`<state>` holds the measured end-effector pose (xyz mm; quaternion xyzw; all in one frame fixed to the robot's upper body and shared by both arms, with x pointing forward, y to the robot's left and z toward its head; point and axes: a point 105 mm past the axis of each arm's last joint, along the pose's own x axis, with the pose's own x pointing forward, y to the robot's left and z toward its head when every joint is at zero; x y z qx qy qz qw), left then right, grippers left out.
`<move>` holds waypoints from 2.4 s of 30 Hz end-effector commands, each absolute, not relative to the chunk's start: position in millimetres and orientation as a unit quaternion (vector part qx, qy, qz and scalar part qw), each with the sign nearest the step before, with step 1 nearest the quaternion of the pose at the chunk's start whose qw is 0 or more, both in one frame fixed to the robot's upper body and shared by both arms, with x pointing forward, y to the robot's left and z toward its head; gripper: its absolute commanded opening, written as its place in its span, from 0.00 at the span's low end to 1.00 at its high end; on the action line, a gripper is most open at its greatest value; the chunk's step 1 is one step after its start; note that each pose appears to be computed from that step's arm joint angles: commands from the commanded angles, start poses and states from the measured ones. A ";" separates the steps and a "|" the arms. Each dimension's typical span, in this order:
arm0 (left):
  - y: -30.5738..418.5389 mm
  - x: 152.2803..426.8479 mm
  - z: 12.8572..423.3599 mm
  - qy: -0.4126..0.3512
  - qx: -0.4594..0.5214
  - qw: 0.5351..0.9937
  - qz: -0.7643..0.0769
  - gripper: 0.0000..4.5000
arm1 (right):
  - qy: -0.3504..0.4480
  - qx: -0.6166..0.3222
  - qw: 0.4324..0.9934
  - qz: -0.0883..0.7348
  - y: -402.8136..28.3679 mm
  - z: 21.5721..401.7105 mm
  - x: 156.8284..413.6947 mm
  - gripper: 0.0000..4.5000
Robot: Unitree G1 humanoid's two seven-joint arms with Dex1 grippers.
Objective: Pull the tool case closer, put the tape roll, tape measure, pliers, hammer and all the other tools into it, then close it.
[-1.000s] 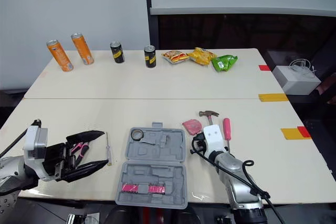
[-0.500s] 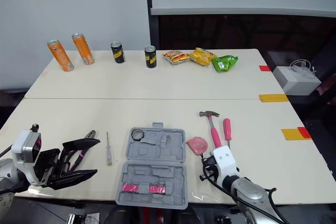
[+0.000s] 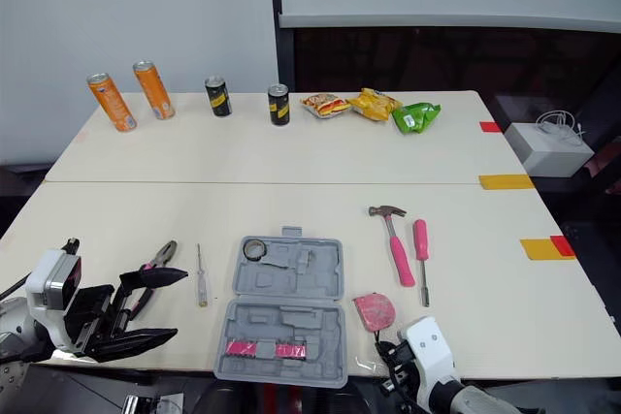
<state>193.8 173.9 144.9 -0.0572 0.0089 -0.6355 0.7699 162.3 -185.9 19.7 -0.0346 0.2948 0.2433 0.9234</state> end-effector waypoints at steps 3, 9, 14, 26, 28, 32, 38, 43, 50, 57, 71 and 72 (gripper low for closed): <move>172.8 191.5 148.6 0.004 -0.048 0.762 -0.646 1.00 | 0.304 -0.025 0.912 0.274 -172.6 18.8 144.3 0.00; 169.8 188.8 148.9 0.006 -0.043 0.757 -0.652 1.00 | 0.301 -0.040 0.912 0.276 -174.8 18.0 143.5 0.00; 168.3 189.2 149.1 0.005 -0.042 0.754 -0.656 1.00 | 0.284 -0.064 0.902 0.319 -184.1 27.8 150.0 0.18; 164.1 194.5 149.9 0.001 -0.036 0.748 -0.662 1.00 | 0.219 -0.219 0.787 0.533 -190.9 97.5 170.9 0.99; 161.4 194.8 150.5 0.000 -0.036 0.747 -0.664 1.00 | 0.220 -0.243 0.765 0.554 -189.2 94.4 179.3 0.99; 159.4 193.3 152.0 -0.002 -0.036 0.746 -0.665 1.00 | 0.236 -0.294 0.727 0.574 -194.2 81.8 199.5 0.99; 161.7 189.6 152.1 -0.001 -0.035 0.747 -0.664 1.00 | 0.248 -0.325 0.710 0.574 -195.0 73.4 230.7 0.99; 164.8 186.1 150.8 0.001 -0.033 0.750 -0.661 1.00 | 0.253 -0.326 0.694 0.590 -190.8 69.2 233.7 0.99; 167.6 183.2 147.9 0.001 -0.032 0.752 -0.658 1.00 | 0.257 -0.331 0.687 0.594 -189.3 63.5 235.4 0.99; 172.7 185.0 143.9 0.002 -0.030 0.752 -0.658 1.00 | 0.259 -0.340 0.683 0.592 -188.2 54.3 237.0 0.99; 175.1 185.4 138.7 0.000 -0.029 0.752 -0.658 1.00 | 0.245 -0.350 0.678 0.599 -183.5 58.3 242.7 0.65; 174.9 185.4 138.4 -0.001 -0.029 0.753 -0.658 1.00 | 0.242 -0.350 0.678 0.599 -182.4 60.6 243.2 0.65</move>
